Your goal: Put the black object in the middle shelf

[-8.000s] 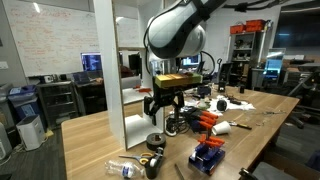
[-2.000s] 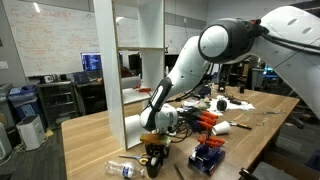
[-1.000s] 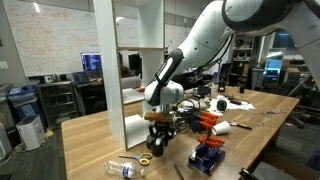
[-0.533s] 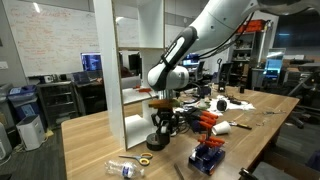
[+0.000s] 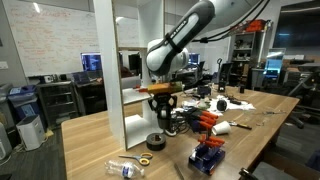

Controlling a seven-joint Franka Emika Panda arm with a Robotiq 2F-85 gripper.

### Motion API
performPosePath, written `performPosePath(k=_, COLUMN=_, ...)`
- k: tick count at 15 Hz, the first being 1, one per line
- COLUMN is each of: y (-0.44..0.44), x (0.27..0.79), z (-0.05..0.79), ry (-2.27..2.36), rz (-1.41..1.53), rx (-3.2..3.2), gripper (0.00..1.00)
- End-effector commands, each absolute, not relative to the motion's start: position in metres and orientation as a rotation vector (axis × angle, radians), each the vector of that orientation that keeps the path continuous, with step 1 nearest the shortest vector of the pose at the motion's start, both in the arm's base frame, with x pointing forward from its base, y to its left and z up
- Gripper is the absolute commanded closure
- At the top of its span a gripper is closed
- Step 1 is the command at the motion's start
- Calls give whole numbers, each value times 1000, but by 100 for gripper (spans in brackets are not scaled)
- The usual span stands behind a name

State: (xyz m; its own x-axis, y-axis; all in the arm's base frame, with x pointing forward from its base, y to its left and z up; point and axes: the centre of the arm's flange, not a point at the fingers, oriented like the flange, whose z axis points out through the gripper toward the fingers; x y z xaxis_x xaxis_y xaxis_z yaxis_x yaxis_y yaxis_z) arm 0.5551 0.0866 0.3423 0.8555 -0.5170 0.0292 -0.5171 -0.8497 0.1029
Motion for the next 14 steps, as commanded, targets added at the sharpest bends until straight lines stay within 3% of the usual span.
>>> performPosePath(k=1, y=106, x=544, z=393, ry=-720, rz=209, rx=2962, gripper=69)
performPosePath(k=14, y=180, x=576, z=415, ry=-435, rz=663, rx=2988, gripper=69)
